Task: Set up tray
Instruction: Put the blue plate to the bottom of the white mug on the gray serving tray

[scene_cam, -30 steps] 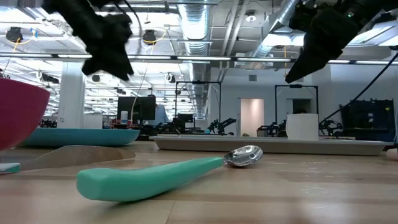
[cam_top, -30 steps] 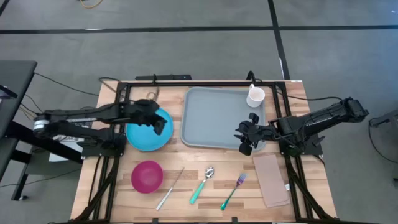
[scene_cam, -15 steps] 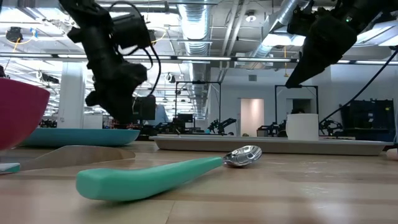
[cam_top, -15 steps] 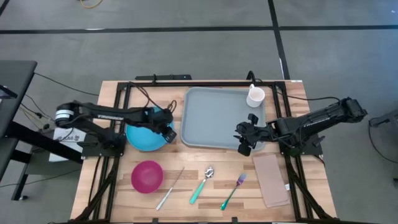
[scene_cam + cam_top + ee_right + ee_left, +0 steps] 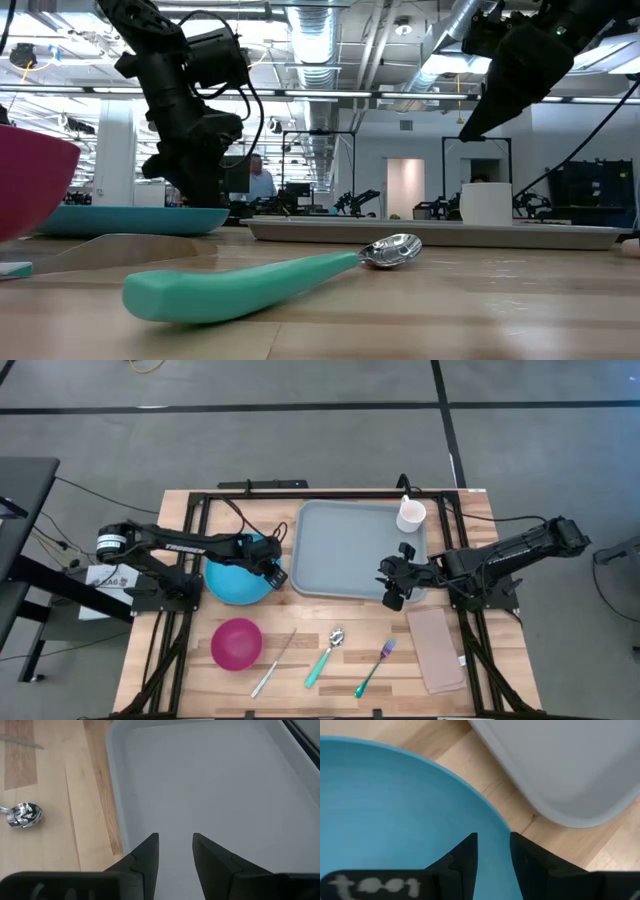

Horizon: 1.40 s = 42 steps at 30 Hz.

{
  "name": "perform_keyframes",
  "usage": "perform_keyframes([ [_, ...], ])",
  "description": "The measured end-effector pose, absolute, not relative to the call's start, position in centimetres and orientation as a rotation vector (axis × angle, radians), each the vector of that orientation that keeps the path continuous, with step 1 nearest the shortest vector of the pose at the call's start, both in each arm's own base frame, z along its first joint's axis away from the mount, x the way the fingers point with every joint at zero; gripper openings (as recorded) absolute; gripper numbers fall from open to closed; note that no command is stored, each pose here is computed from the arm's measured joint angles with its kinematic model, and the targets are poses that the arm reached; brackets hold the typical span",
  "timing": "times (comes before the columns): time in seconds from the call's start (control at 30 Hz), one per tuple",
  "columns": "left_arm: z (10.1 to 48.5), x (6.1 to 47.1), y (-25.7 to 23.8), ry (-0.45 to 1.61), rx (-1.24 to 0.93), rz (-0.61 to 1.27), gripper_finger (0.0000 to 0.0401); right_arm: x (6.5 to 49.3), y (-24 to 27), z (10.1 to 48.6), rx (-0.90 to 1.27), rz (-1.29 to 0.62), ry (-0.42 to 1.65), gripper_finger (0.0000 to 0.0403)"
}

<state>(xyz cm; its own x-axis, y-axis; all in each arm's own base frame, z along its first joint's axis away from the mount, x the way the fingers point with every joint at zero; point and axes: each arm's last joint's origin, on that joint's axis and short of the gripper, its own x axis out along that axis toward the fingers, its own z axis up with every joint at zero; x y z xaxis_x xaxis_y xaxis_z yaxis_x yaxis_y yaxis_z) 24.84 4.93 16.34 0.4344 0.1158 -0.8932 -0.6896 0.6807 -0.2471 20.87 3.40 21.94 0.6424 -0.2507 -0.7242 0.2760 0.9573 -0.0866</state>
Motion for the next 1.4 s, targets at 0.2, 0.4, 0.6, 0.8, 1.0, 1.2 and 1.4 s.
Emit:
perform_keyframes([
  [0.2,16.3,25.0,4.1,1.01,-0.66,0.533,0.0102,20.9,3.4,21.9,0.033,-0.3,0.82,0.0114],
  [0.4,16.3,25.1,3.2,1.007,-0.655,0.537,0.0102,20.9,3.4,21.9,0.033,-0.3,0.82,0.0114],
  [0.6,16.4,25.3,2.5,0.999,-0.655,0.531,0.0102,20.9,3.4,21.9,0.033,-0.3,0.82,0.0114],
  [0.8,18.1,26.2,2.0,0.983,-0.614,0.551,0.0102,20.9,3.4,21.9,0.033,-0.3,0.82,0.0114],
  [1.0,19.2,26.4,1.4,0.999,-0.558,0.572,0.0102,20.9,3.4,21.9,0.033,-0.3,0.82,0.0114],
  [1.2,18.4,26.2,0.4,1.061,-0.492,0.588,0.0102,20.9,3.4,21.9,0.033,-0.3,0.82,0.0114],
  [1.4,17.0,26.9,-0.8,1.11,-0.416,0.536,0.0102,20.9,3.4,21.9,0.033,-0.3,0.819,0.0114],
])
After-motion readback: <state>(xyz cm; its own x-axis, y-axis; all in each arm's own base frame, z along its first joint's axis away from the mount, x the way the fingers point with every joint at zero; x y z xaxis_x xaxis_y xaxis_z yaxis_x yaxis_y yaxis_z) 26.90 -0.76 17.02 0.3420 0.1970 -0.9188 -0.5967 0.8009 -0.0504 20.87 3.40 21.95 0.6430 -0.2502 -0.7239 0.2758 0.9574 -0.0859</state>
